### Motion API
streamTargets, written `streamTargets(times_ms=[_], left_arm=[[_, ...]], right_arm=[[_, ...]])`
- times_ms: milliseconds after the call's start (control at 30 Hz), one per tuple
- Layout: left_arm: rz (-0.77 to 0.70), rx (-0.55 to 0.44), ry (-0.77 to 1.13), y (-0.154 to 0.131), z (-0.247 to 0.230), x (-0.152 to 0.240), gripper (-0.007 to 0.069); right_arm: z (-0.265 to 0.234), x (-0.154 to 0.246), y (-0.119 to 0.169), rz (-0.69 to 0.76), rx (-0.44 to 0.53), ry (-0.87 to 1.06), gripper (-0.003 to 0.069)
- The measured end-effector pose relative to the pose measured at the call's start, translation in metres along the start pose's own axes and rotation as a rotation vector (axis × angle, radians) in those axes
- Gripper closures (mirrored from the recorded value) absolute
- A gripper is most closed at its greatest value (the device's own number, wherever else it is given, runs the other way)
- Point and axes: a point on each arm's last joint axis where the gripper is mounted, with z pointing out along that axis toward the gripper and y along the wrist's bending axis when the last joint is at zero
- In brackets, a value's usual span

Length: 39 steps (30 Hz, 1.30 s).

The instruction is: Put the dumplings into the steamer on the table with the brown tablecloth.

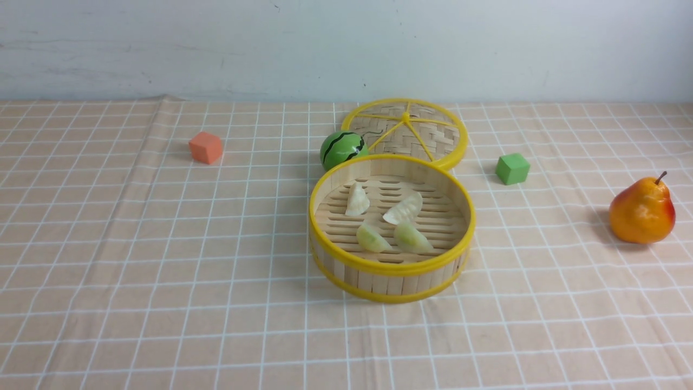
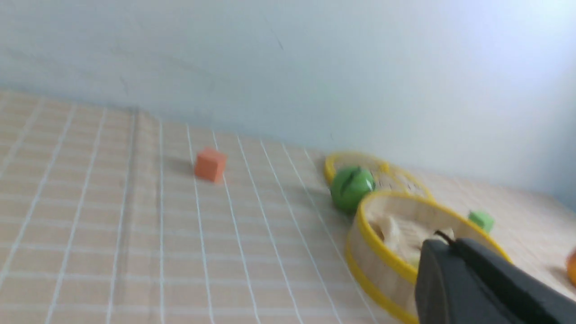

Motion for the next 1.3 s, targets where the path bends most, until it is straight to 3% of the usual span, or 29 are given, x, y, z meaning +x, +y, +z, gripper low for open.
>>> streamTargets(times_ms=[100,167,300,367,700,1300], left_arm=[[-0.009,-0.059,-0.079,0.006,0.006,0.011,0.0639],[-0.070,-0.157,-0.112,0.016,0.010,0.028,0.0639],[-0.112,-0.327,-0.047,0.034,0.012,0.058,0.0639],[-0.082,-0.362,-0.002,0.038,0.011,0.066,0.0639],[0.088,-0.332,0.217,0.039,0.009,0.083,0.0639],[0.093,-0.337,0.293,0.040,0.007,0.089,0.0639]], right_arm=[[0.000,0.000,0.000,0.000,0.000,0.000,0.0633],[0.000,0.000,0.000,0.002,-0.001,0.001,0.0628],[0.000,0.000,0.000,0.001,0.000,0.000,0.0622],[0.000,0.000,0.000,0.001,0.000,0.000,0.0619],[0.000,0.000,0.000,0.001,0.000,0.000,0.0606],[0.000,0.000,0.000,0.001,0.000,0.000,0.0577]])
